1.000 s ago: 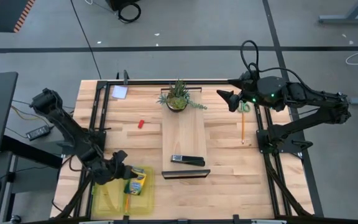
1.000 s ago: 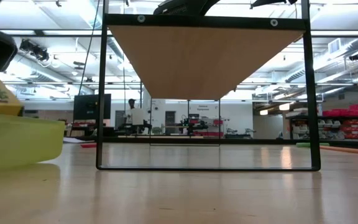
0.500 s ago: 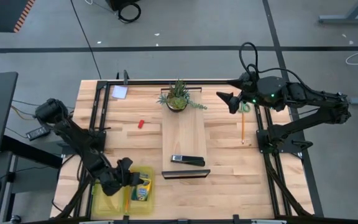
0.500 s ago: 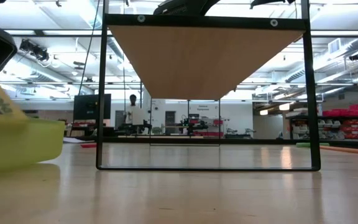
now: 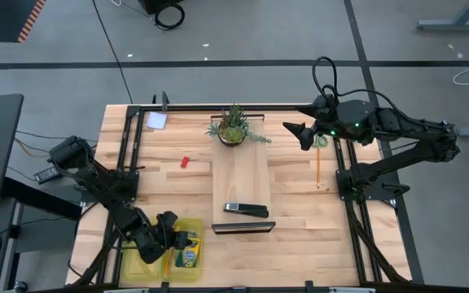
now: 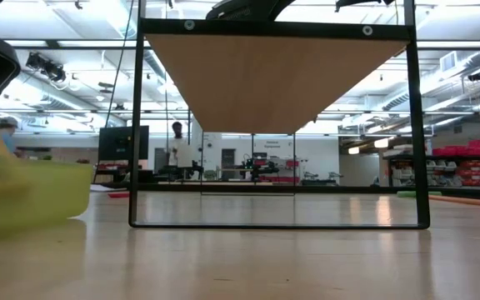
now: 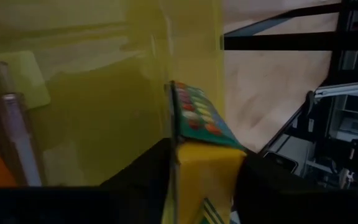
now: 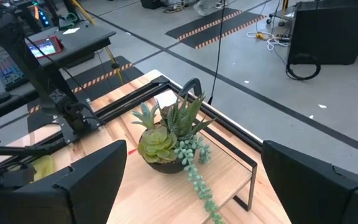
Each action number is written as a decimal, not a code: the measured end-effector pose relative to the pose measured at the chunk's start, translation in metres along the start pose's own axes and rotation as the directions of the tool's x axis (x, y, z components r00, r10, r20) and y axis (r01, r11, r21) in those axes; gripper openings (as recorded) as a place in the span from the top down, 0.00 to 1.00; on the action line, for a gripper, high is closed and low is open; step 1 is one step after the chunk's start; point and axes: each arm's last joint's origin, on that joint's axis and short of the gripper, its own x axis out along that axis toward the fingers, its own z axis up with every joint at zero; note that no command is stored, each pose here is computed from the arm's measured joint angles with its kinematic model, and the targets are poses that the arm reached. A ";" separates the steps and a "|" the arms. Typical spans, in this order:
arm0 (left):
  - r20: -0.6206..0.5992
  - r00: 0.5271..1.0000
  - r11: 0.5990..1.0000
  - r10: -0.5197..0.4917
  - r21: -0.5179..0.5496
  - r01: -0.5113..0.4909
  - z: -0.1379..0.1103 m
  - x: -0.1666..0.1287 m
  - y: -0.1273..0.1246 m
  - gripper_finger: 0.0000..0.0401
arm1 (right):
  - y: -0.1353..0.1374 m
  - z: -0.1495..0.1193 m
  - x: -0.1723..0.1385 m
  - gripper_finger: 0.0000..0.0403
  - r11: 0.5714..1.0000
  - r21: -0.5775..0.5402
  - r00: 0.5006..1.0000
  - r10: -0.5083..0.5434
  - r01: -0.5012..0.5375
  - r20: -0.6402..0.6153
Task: Pack school essentials
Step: Put the yellow crayon box into the yellow supply box, then put the green scissors into the yellow supply box
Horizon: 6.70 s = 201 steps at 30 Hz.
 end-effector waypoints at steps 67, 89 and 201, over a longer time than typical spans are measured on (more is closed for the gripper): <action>0.278 0.960 0.419 -0.031 0.876 -0.240 0.115 -0.069 -0.074 0.82 | -0.055 -0.064 0.036 0.06 0.929 -0.082 0.889 -0.369 0.361 -0.271; 0.416 0.909 0.372 -0.030 0.848 -0.376 0.162 -0.093 -0.057 0.95 | -0.126 -0.139 0.077 0.06 0.734 0.164 0.675 -0.481 0.659 -0.559; 0.409 0.849 0.465 -0.334 0.855 -0.229 0.208 -0.111 -0.062 0.98 | -0.171 -0.157 0.117 0.06 0.747 0.194 0.592 -0.311 0.636 -0.743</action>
